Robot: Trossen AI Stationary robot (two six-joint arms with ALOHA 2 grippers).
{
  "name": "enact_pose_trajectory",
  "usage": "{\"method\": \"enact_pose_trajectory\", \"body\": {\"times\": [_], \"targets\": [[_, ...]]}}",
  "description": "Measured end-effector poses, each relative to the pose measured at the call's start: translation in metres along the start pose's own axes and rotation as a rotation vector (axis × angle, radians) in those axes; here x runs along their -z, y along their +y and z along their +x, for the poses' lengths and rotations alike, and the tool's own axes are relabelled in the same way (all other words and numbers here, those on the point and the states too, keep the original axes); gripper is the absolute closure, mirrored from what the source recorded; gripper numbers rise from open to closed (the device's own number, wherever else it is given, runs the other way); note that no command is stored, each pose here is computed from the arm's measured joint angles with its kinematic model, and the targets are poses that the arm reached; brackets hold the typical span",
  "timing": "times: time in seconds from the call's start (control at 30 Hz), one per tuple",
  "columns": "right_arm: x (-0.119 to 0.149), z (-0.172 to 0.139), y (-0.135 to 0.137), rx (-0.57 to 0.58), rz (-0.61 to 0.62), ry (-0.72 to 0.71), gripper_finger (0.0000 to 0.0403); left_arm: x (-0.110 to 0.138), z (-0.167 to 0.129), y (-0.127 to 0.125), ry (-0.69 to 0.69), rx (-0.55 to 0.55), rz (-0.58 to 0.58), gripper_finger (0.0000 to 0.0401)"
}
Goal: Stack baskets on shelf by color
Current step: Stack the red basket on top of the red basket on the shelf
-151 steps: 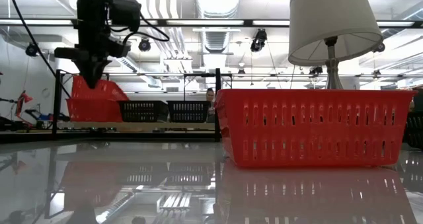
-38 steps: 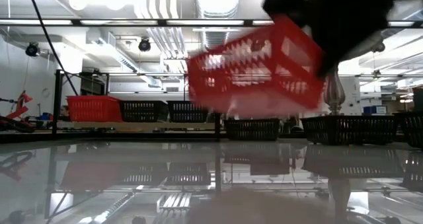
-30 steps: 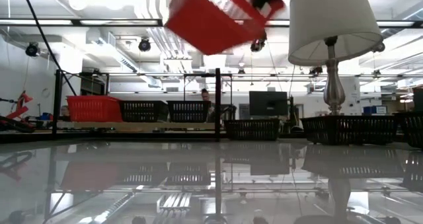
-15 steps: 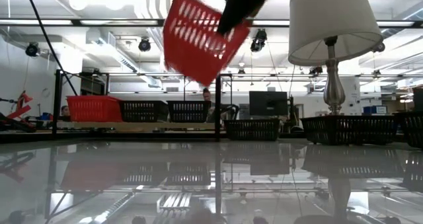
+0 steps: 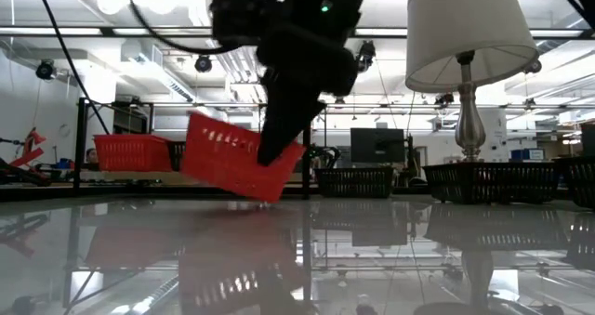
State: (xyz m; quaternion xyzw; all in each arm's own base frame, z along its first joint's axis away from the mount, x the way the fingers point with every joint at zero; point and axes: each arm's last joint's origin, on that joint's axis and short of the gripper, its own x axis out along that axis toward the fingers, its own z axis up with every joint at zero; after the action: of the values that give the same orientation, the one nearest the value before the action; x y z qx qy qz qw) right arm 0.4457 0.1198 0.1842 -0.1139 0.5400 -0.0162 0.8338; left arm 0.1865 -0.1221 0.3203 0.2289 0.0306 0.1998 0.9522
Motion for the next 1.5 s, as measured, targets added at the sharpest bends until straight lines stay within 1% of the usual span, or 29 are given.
{"method": "enact_pose_trajectory", "body": {"times": [0.13,0.2,0.37,0.43,0.53,0.63,0.77,0.87,0.93,1.0,1.07,1.23,1.27,1.37,1.43,1.5], "targets": [[-0.008,0.007,0.000,0.001,-0.006,-0.009,0.0392,0.000,0.000,-0.001,0.001,0.002,0.002,0.0319],[-0.011,0.009,-0.001,0.002,-0.006,-0.016,0.0384,0.000,0.000,-0.001,0.001,0.002,0.004,0.0319],[-0.018,0.005,-0.005,0.006,0.018,-0.045,0.0336,0.000,0.000,-0.001,0.001,0.002,0.003,0.0319],[-0.020,0.002,-0.006,0.015,0.009,-0.053,0.0315,0.000,0.000,-0.001,0.001,0.003,0.003,0.0319],[-0.023,-0.010,-0.009,0.020,-0.010,-0.070,0.0287,0.001,0.000,-0.003,0.002,0.004,0.005,0.0319],[-0.022,-0.027,-0.010,0.019,-0.027,-0.071,0.0268,0.001,0.001,-0.004,0.002,0.006,0.001,0.0319],[-0.008,-0.051,-0.007,0.011,-0.028,-0.041,0.0260,0.002,0.002,-0.007,0.007,0.009,-0.010,0.0319],[0.011,-0.069,-0.005,0.006,-0.011,-0.046,0.0263,0.002,0.003,-0.011,0.012,0.012,0.001,0.0319],[0.024,-0.079,-0.005,-0.001,0.009,-0.089,0.0267,0.002,0.004,-0.013,0.012,0.012,0.003,0.0319],[0.040,-0.087,-0.004,-0.012,0.016,-0.144,0.0271,0.001,0.006,-0.015,0.002,0.007,-0.021,0.0319],[0.054,-0.092,-0.003,-0.027,0.016,-0.234,0.0275,-0.001,0.007,-0.018,-0.011,0.001,-0.046,0.0319],[0.090,-0.102,-0.008,-0.035,-0.038,-0.486,0.0285,-0.004,0.012,-0.027,-0.039,0.001,-0.095,0.0319],[0.097,-0.104,-0.010,-0.030,-0.049,-0.543,0.0287,-0.004,0.013,-0.030,-0.047,0.009,-0.105,0.0319],[0.116,-0.109,-0.018,0.010,-0.094,-0.712,0.0296,-0.001,0.017,-0.042,-0.063,0.061,-0.184,0.0319],[0.128,-0.112,-0.025,0.050,-0.111,-0.831,0.0303,0.005,0.020,-0.053,-0.053,0.094,-0.232,0.0319],[0.137,-0.115,-0.033,0.092,-0.102,-0.935,0.0312,0.011,0.025,-0.065,-0.029,0.108,-0.283,0.0319]]}}
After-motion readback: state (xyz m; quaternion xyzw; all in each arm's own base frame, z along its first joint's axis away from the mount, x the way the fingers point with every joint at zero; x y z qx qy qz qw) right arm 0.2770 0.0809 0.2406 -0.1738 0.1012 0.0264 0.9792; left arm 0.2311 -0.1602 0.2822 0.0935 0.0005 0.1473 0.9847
